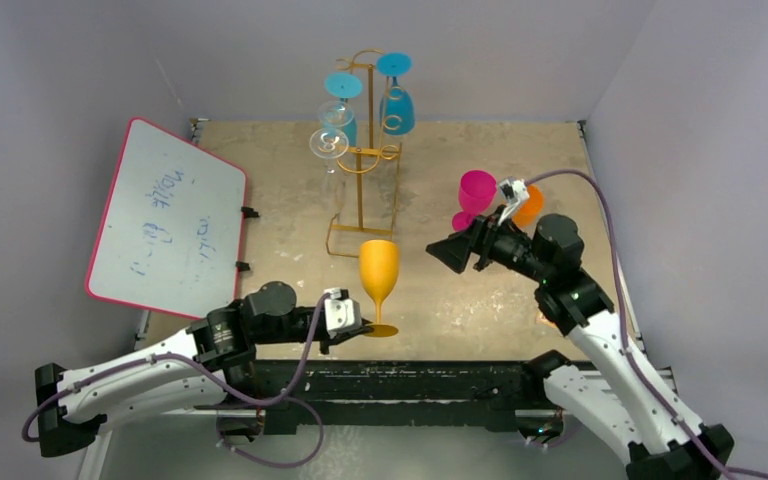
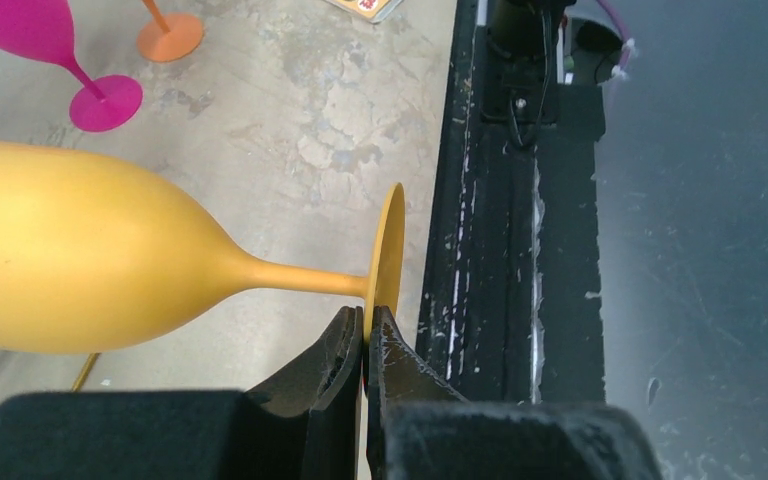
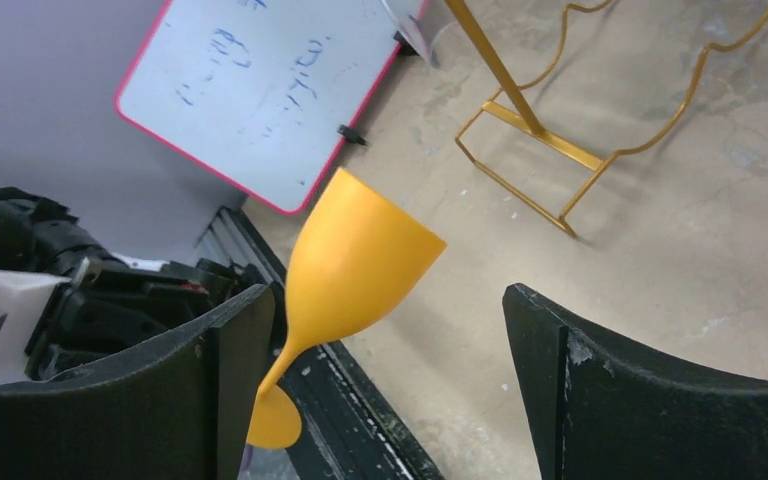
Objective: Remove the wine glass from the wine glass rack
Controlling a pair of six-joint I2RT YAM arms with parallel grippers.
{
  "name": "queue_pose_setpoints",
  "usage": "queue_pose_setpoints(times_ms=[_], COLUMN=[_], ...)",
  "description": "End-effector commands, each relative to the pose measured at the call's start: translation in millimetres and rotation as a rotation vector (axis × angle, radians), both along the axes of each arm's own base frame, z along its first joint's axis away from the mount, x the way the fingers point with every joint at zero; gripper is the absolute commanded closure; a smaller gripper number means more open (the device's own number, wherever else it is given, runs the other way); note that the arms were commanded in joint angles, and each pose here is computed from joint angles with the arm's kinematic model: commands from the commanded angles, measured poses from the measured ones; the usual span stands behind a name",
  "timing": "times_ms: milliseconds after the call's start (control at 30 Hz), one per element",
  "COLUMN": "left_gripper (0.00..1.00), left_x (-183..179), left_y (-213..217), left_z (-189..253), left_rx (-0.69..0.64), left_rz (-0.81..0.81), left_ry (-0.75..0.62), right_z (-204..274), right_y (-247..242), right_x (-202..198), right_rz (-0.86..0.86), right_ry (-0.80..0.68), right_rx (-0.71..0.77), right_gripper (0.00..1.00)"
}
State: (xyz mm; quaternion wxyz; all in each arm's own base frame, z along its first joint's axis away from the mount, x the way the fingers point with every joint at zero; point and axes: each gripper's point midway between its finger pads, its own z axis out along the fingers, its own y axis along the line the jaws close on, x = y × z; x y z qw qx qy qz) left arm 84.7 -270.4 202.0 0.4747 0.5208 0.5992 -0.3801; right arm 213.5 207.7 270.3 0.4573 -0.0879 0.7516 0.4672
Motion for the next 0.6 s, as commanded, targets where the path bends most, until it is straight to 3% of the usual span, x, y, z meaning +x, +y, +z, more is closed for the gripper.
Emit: queue_pose_setpoints(times_ms=[0, 33, 133, 433, 567], left_gripper=[1.00, 1.00, 1.00, 1.00, 1.00], left_x=[2, 2, 4, -3, 0], left_y=[10, 19, 24, 12, 14], left_z=[12, -2, -2, 19, 17], left_rx=[0.077, 0.175, 0.259, 0.223, 0.231], left_rz=[-0.090, -0.114, -0.135, -0.257, -0.258], left_ry=[-0.207, -0.221, -0.235, -0.341, -0.381], right_z=[32, 27, 37, 30, 29], right_y=[5, 6, 25, 46, 59], right_x=[28, 35, 28, 16, 11], right_rz=[0.024, 0.035, 0.230, 0.410, 0.531], right_ry=[-0.103, -0.080, -0.093, -0.005, 0.035], right_rx=[-0.105, -0.151, -0.187, -0.106, -0.044], right_gripper=[0.11, 0.11, 0.11, 0.15, 0.22])
